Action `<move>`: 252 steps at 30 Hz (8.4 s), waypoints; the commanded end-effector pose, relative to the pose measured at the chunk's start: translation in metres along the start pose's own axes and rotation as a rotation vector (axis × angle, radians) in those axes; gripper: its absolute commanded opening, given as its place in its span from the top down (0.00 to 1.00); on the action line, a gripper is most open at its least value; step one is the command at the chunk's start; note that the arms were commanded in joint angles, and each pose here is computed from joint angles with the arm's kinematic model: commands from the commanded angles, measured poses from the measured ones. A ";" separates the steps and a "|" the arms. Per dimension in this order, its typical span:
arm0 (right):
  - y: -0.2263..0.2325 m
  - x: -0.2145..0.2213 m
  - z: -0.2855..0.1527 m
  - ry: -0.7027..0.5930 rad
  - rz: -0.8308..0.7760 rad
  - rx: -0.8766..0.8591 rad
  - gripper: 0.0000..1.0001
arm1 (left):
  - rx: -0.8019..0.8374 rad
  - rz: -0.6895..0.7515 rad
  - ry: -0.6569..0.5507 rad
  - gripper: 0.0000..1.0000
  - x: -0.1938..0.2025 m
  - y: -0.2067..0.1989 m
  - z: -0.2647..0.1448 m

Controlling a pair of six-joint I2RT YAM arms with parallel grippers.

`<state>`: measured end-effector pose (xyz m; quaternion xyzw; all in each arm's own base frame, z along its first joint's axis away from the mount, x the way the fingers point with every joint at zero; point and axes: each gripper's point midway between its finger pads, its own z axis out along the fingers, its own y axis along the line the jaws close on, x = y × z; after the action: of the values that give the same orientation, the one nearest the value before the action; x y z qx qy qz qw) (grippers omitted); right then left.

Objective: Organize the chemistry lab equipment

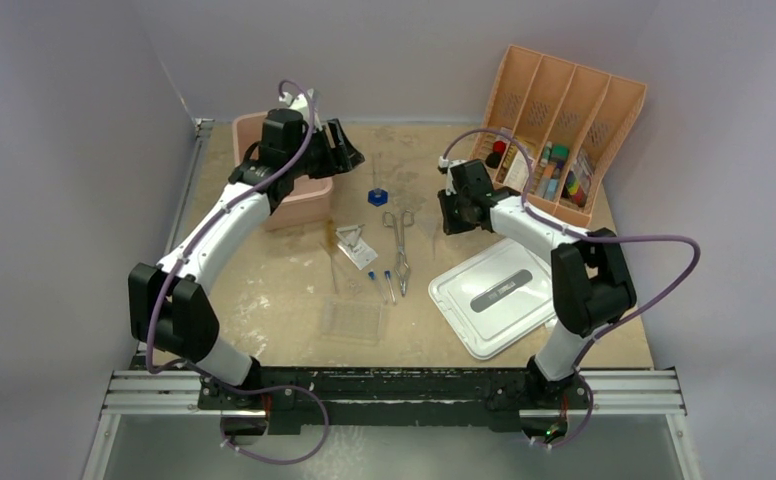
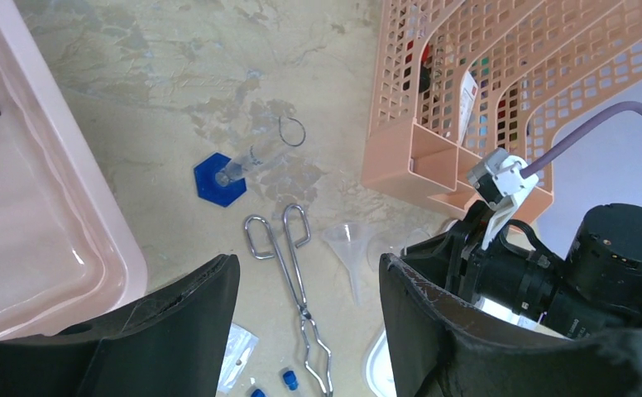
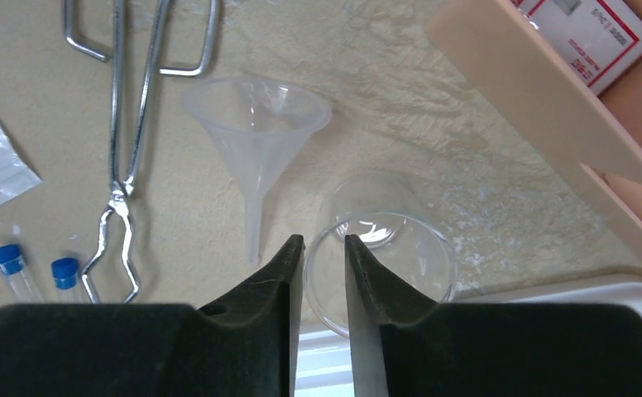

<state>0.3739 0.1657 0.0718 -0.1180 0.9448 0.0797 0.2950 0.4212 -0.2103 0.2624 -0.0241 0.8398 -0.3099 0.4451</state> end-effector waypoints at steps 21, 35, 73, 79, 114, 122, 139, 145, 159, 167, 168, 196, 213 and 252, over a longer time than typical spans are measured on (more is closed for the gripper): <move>-0.022 -0.021 -0.052 -0.018 0.150 0.177 0.19 | 0.016 0.069 -0.097 0.37 -0.020 -0.016 -0.002; -0.025 -0.026 -0.038 0.014 0.238 0.140 0.21 | 0.022 0.112 -0.052 0.37 -0.001 -0.021 0.003; -0.106 0.018 -0.090 -0.153 0.855 0.240 0.25 | 0.006 0.121 0.388 0.72 0.213 -0.107 0.163; -0.108 0.018 -0.089 -0.156 0.848 0.247 0.26 | -0.021 0.127 0.417 0.87 0.221 -0.100 0.167; -0.117 -0.053 -0.084 -0.256 0.760 0.207 0.27 | -0.345 -0.019 -0.012 1.00 -0.070 0.053 -0.037; -0.120 -0.075 -0.082 -0.278 0.754 0.201 0.28 | -0.602 -0.067 0.120 1.00 -0.037 0.147 -0.057; -0.126 -0.092 -0.069 -0.291 0.754 0.204 0.29 | -0.652 -0.153 0.185 1.00 0.006 0.212 -0.005; -0.124 -0.092 -0.065 -0.284 0.750 0.196 0.29 | -0.698 -0.121 0.190 1.00 0.012 0.226 0.017; -0.123 -0.084 -0.063 -0.270 0.760 0.196 0.29 | -0.719 -0.083 0.273 0.93 0.044 0.220 0.050; -0.121 -0.084 -0.066 -0.274 0.756 0.189 0.30 | -0.731 -0.080 0.265 0.68 0.040 0.219 0.045; -0.121 -0.084 -0.066 -0.273 0.758 0.187 0.30 | -0.728 -0.079 0.256 0.66 0.036 0.217 0.044; -0.049 -0.091 -0.086 -0.299 0.514 0.049 0.28 | -0.372 -0.005 -0.053 0.31 0.000 0.053 -0.064; 0.007 -0.056 -0.078 -0.198 0.461 -0.017 0.28 | -0.462 -0.061 0.101 0.55 0.162 0.114 -0.047; 0.001 -0.050 -0.067 -0.186 0.458 0.050 0.29 | -0.494 0.010 0.366 1.00 0.220 0.139 -0.003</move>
<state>0.3687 0.1619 0.1319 0.1122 0.9305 0.1299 0.3237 0.3148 -0.1624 0.0205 -0.0866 0.9542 -0.0960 0.2697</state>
